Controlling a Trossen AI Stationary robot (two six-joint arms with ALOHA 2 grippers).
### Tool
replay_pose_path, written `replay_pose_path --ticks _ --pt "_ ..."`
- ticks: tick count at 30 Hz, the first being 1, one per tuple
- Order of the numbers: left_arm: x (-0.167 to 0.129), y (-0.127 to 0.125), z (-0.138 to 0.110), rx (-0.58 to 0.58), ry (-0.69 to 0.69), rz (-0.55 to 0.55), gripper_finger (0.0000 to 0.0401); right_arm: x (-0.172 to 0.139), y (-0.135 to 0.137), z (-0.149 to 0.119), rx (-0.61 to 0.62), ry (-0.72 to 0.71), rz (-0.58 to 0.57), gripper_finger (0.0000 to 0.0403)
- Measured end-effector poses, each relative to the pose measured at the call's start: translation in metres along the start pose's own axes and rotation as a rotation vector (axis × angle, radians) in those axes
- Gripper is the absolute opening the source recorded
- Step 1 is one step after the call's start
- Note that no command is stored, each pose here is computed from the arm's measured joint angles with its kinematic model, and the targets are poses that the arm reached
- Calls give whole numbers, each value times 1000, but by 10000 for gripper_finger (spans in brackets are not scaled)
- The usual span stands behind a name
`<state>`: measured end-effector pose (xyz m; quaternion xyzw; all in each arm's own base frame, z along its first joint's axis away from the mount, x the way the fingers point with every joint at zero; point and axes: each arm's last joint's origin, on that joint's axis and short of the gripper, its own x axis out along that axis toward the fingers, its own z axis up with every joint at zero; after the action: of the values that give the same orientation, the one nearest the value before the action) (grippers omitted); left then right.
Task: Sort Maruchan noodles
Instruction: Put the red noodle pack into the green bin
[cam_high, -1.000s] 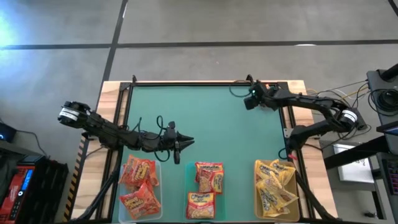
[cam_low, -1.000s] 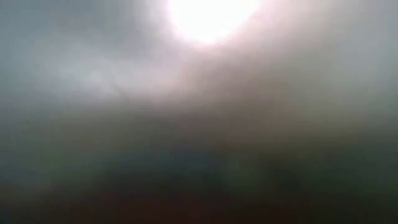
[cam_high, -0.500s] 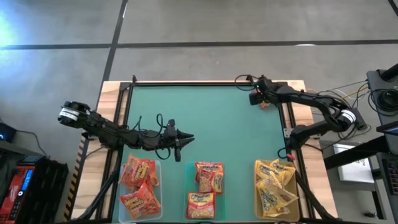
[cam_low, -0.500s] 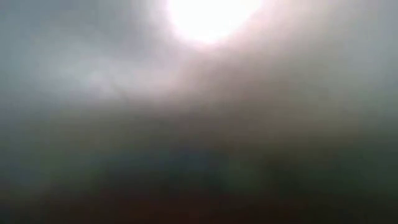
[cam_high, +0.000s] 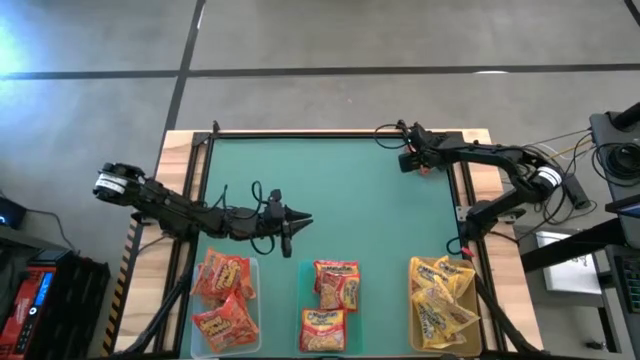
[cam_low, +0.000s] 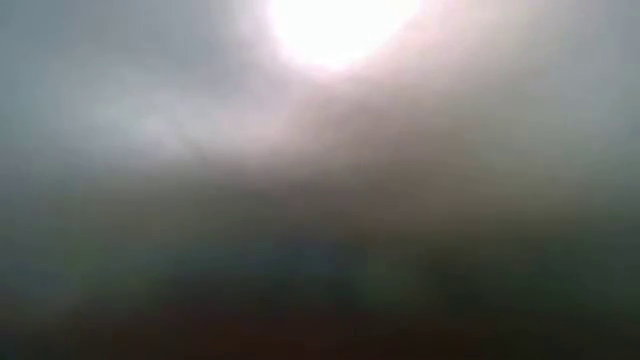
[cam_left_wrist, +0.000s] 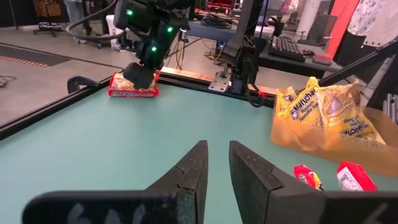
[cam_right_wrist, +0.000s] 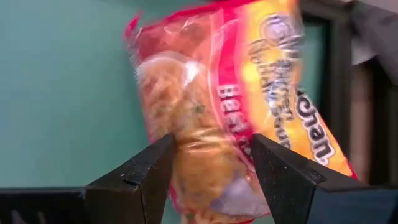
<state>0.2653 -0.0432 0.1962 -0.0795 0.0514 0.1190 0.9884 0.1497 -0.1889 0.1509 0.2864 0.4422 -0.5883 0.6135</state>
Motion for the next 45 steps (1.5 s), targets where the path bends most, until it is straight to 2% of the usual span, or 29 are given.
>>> replay_pose_path --ticks 3,8,13,19,21,23,25,28,31,34,37,42,45 --pt "0 1 0 0 -1 2 48 -3 2 -1 -22 25 70 205" --pt "1 1 0 -1 -1 4 48 -10 13 -6 -67 93 270 205" --pt "1 1 2 6 -6 4 48 -22 38 -16 -173 175 598 205" --pt "2 2 2 7 -7 9 48 -45 75 -25 -341 174 1067 205" --pt "3 4 3 -1 -11 16 48 -56 83 -24 -397 143 1179 205" --pt "4 7 4 -27 -13 29 48 -61 84 -23 -414 136 1187 205" --pt "6 12 4 -68 -8 49 48 -64 84 -20 -408 122 1149 205" --pt "9 20 -1 -102 31 86 48 -67 81 -16 -374 77 1025 205" --pt "16 28 -10 -145 78 89 48 -63 76 -19 -312 100 889 205" --pt "26 36 -18 -187 125 79 48 -61 76 -29 -290 191 851 205" --pt "40 45 -23 -209 154 81 48 -61 78 -41 -317 257 823 205" --pt "66 54 -30 -212 221 0 48 -68 87 -56 -354 280 827 205" --pt "83 59 -37 -211 254 -23 48 -71 92 -67 -391 261 789 205"
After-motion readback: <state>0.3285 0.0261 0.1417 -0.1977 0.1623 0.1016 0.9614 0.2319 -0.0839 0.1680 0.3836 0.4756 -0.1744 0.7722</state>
